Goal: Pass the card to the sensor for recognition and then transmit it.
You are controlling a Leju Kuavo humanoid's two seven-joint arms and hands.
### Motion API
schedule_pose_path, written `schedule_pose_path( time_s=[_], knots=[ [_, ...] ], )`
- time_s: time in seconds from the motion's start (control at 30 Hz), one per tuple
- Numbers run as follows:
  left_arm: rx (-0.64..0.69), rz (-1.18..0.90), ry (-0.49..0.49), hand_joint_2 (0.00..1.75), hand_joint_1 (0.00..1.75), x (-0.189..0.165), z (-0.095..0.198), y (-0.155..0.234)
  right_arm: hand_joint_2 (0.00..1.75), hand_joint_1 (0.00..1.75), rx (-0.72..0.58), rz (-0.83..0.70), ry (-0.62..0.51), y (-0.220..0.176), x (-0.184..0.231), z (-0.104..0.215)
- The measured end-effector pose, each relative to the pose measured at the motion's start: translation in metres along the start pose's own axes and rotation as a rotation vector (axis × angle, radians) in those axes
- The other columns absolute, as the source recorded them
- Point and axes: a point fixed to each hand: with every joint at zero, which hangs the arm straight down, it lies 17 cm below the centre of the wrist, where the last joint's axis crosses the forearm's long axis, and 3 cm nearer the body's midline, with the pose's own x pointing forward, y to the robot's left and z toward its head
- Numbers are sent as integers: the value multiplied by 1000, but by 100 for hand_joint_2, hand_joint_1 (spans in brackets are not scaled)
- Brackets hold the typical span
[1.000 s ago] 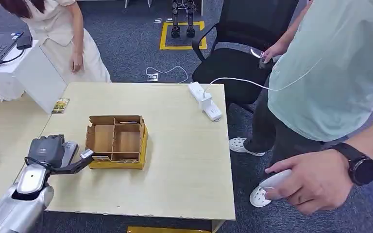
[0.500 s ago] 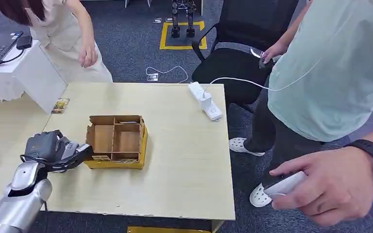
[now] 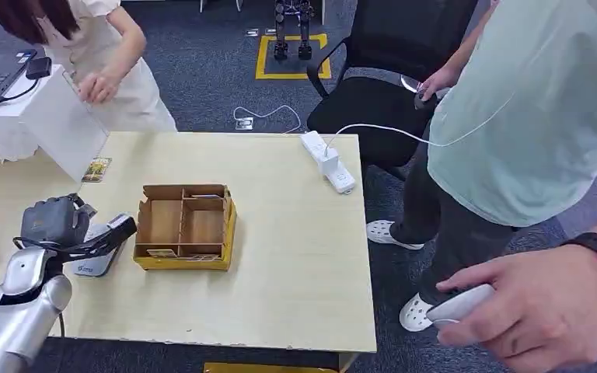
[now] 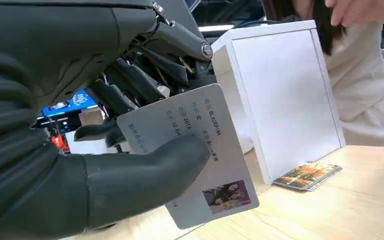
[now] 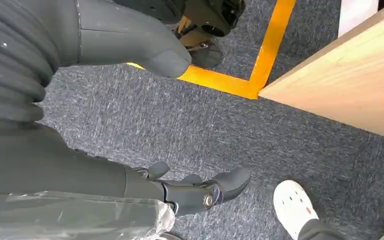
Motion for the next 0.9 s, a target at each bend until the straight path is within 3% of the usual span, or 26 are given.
schedule_pose_path(
  time_s=[0.9],
  knots=[
    [-107,-98,-24,175,175,-34,2,-5,175,0,5,-10,8,1,-2,0]
  ],
)
